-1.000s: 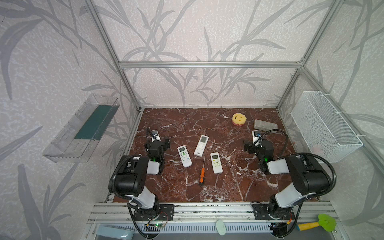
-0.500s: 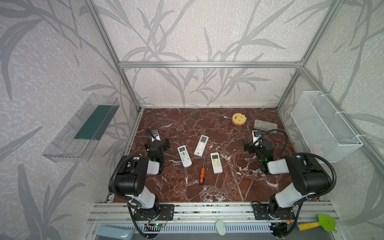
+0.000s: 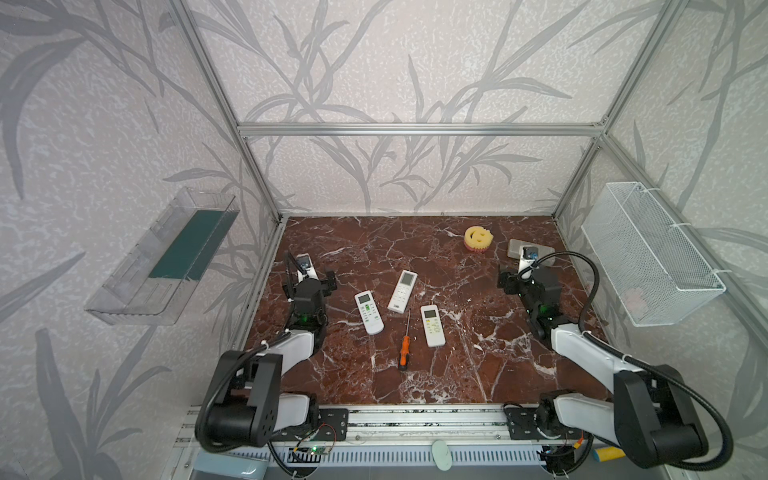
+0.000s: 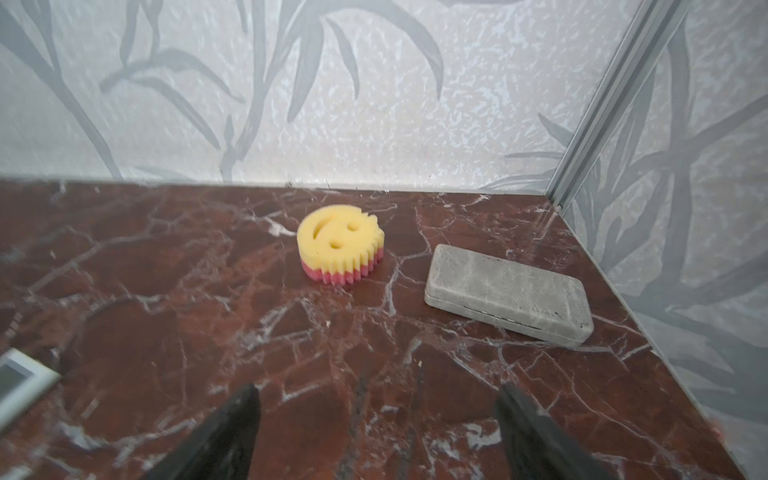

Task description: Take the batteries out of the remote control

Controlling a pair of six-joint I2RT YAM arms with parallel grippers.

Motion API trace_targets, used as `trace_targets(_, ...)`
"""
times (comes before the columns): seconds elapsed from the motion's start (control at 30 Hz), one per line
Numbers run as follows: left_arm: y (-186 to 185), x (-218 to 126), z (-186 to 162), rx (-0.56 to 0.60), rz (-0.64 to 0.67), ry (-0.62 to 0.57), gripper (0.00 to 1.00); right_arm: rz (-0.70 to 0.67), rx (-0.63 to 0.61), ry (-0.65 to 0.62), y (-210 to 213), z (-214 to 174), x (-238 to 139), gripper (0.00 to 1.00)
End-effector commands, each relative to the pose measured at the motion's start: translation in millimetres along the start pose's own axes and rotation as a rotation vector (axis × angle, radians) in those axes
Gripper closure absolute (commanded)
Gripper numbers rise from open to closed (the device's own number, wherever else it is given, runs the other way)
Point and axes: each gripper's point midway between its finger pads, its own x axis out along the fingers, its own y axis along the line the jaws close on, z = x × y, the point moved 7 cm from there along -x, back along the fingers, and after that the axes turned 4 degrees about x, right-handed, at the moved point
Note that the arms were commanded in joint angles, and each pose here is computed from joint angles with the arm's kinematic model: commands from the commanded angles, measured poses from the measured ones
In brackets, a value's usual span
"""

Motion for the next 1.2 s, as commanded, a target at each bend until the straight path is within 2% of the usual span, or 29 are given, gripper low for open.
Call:
trace_targets(0.0, 8.7, -6.4, 21.4, -0.089, 0.063, 0.054, 0.01, -0.002, 0.055, 0.320, 18.2, -31.6, -15.1, 0.18)
trace_targets(0.13, 14.7, -23.0, 37.9, -0.257, 0.035, 0.121, 0.01, 0.059, -0.037, 0.457, 70.2, -49.8, -43.1, 0.20)
trace_targets(0.27, 2.3, -34.6, 44.6, -0.309, -0.148, 0.119, 0.01, 0.146, -0.029, 0.565, 114.3, -76.9, -72.8, 0.20)
trace_targets(0.33, -10.6, -37.5, 45.7, -0.285, -0.263, 0.174, 0.04, 0.176, -0.012, 0.623, 131.7, -91.6, -82.6, 0.20)
trace_targets(0.47, -40.6, -43.7, 38.6, -0.240, -0.408, 0.309, 0.11, 0.221, -0.015, 0.716, 156.9, -111.7, -90.4, 0.21)
trace_targets(0.63, -83.5, -63.2, 24.7, -0.137, -0.546, 0.372, 0.15, 0.232, -0.094, 0.782, 181.8, -126.4, -91.0, 0.22)
trace_targets(0.67, -88.1, -65.0, 22.0, -0.126, -0.559, 0.381, 0.16, 0.219, -0.077, 0.794, 185.7, -129.2, -90.5, 0.22)
trace_targets(0.83, -107.3, -72.0, 6.4, -0.075, -0.601, 0.438, 0.18, 0.198, -0.138, 0.824, 204.0, -142.9, -86.9, 0.22)
trace_targets(1.17, -112.2, -74.2, -3.6, -0.040, -0.603, 0.462, 0.18, 0.116, -0.201, 0.893, 208.5, -165.7, -79.8, 0.26)
